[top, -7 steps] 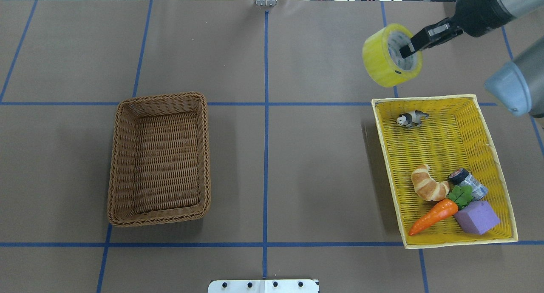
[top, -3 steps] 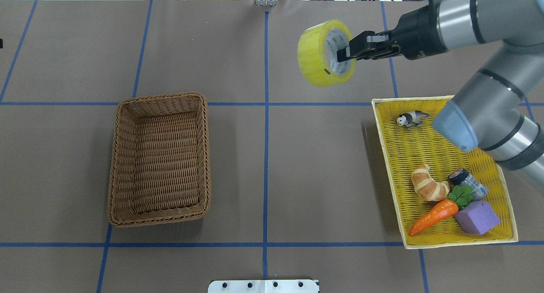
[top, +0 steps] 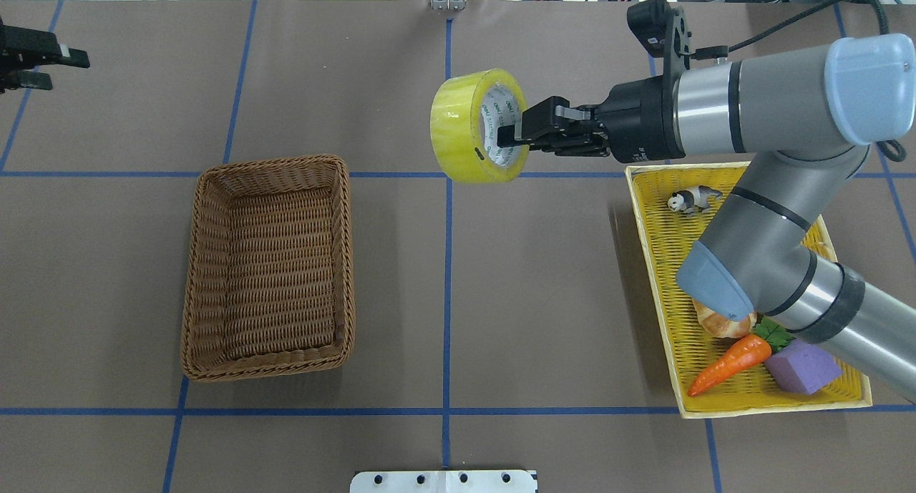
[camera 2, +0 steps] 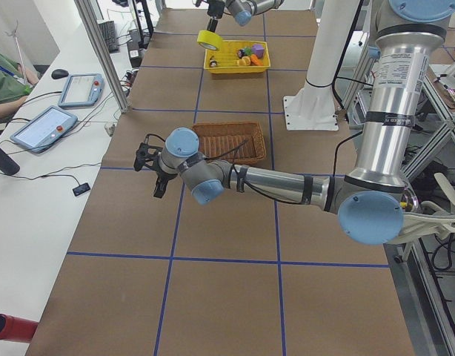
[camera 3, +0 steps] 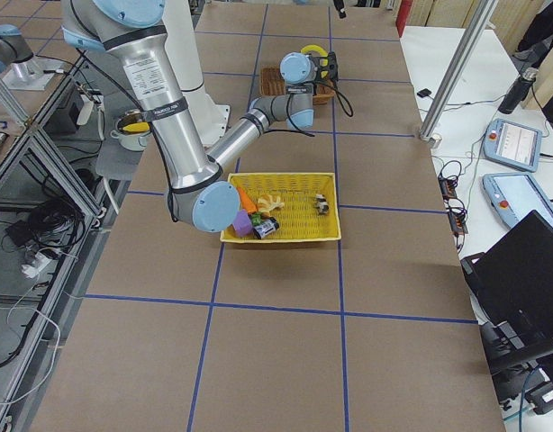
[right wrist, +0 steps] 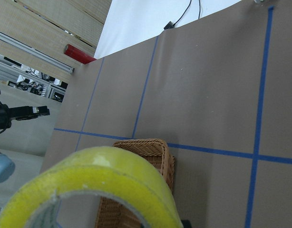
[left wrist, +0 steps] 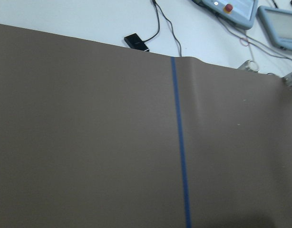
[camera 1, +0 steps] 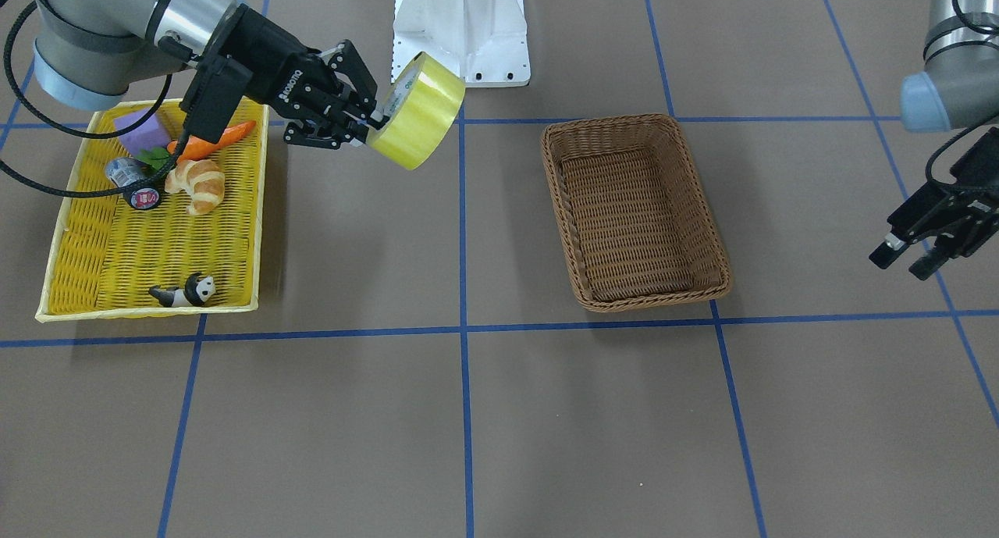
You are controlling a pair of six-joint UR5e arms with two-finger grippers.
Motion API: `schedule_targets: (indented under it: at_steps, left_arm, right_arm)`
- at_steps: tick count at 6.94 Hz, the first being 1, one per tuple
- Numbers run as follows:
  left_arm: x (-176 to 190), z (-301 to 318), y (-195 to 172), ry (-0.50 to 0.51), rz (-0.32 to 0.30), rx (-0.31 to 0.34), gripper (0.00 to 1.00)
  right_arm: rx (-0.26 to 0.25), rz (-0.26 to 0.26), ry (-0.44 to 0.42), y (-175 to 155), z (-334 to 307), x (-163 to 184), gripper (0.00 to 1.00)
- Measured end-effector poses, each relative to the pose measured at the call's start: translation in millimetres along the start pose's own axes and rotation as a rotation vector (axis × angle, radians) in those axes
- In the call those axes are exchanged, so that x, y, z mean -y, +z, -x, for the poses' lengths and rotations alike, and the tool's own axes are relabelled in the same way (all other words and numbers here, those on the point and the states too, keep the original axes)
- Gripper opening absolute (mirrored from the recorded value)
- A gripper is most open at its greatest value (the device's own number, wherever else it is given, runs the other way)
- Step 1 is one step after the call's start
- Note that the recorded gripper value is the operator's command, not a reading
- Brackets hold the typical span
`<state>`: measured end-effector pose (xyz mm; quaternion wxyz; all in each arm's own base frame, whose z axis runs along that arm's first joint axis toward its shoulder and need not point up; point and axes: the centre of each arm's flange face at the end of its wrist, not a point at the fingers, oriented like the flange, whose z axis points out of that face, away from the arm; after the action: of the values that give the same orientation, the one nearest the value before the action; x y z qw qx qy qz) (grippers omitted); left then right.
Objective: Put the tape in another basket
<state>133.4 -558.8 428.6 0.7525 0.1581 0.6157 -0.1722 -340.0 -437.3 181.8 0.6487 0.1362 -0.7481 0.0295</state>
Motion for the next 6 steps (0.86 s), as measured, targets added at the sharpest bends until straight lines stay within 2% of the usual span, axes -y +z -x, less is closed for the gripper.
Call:
schedule_targets:
  at_steps: [1,2,3,4,6]
  left_arm:
    - [-11,-49,17,-0.166,0.076,-0.087,0.98]
    - [-30,-93,31,-0.273,0.181,-0.143,0.98]
    - [-52,-125,38,-0.322,0.261,-0.192,0.98]
    - [-70,-142,36,-0.336,0.315,-0.255,0.98]
    - [-101,-158,26,-0.328,0.383,-0.429,0.98]
  right_arm:
    - [0.025,0.03,0.057,8,4,-14,0.0]
    - [0.036,0.072,0.1,16,7,-27,0.0]
    - [0.045,0.112,0.119,22,11,-37,0.0]
    - [0.06,0.139,0.129,24,16,-44,0.0]
    - [0.105,0.166,0.155,23,21,-54,0.0]
